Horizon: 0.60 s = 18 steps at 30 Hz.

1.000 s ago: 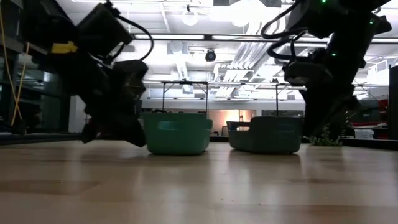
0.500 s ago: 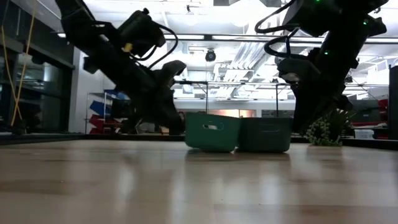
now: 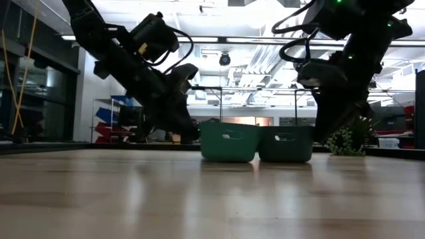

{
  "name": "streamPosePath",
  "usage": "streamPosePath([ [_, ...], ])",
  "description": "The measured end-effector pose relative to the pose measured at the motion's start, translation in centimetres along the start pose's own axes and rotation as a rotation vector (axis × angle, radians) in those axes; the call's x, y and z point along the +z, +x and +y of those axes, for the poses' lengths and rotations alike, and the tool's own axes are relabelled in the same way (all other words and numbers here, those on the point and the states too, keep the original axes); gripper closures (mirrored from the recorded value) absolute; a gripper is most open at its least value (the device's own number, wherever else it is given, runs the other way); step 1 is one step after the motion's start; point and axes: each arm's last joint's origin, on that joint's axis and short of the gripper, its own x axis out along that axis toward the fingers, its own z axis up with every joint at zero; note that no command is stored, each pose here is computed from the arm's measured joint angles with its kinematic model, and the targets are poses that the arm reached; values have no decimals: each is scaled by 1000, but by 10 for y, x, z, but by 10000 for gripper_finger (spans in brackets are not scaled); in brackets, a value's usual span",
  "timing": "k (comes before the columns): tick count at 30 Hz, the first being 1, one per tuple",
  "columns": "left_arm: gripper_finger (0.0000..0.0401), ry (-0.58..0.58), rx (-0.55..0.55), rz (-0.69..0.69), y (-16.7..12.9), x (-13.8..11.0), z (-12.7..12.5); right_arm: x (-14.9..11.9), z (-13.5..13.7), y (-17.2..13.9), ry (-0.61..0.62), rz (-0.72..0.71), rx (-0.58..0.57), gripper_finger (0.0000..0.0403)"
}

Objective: Sort batteries
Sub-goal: Adjust the bins to the center of the table

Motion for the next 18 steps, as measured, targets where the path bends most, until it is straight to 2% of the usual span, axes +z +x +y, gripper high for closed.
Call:
streamPosePath([
  [8,401,-6,94,-34,0,6,12,-4,-1,0,-108,93,27,403],
  [13,401,-11,114,-51,-1,11,17,-8,-12,-1,-103,143,-82,403],
  [18,401,-11,135,-70,-1,13,19,8,-30,3,-76,84,-214,403],
])
